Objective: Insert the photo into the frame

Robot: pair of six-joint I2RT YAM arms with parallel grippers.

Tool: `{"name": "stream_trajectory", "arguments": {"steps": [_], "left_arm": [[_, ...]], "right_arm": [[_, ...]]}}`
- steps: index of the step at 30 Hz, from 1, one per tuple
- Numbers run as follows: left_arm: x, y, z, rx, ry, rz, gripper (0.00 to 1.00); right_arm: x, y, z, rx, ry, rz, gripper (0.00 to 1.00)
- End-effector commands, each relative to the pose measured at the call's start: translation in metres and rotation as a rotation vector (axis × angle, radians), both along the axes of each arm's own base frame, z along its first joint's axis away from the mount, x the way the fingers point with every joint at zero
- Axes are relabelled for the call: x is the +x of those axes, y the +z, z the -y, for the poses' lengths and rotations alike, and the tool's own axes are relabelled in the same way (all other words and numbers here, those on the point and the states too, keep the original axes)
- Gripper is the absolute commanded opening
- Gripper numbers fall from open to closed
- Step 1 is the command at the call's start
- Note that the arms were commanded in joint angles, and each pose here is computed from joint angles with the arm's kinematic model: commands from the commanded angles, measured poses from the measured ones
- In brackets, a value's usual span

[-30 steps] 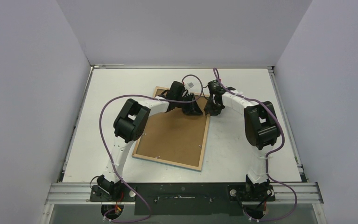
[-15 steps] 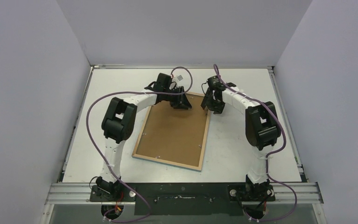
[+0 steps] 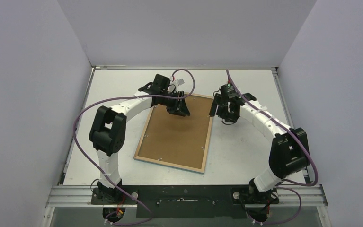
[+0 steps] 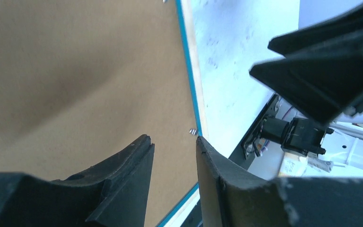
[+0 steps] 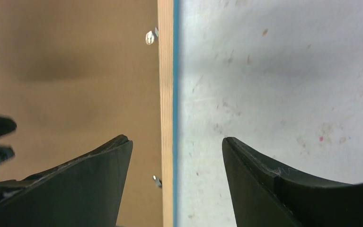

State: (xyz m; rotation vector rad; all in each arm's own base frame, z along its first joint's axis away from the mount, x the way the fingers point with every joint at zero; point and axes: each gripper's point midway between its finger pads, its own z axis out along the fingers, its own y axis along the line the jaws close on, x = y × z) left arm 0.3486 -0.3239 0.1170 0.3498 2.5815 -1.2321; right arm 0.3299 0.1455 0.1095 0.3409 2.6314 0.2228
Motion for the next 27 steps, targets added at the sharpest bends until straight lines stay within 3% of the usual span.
{"name": "stream_trajectory", "arguments": {"steps": [1, 6, 13, 27], "left_arm": [[-0.029, 0.001, 0.003, -0.038, -0.062, -0.062, 0.36], [-0.055, -0.008, 0.030, -0.062, -0.114, -0.136, 0.33], [-0.064, -0.026, 0.058, -0.116, -0.130, -0.184, 0.25], [-0.088, -0.080, 0.048, -0.045, -0.143, -0.271, 0.21]], "right_arm": [[-0.042, -0.004, -0.027, -0.020, 0.170, -0.006, 0.71], [-0.078, -0.029, -0.049, 0.003, 0.240, -0.059, 0.69], [-0.098, -0.051, -0.055, -0.012, 0.301, -0.106, 0.55], [-0.101, -0.072, -0.071, -0.001, 0.385, -0.124, 0.46]]}}
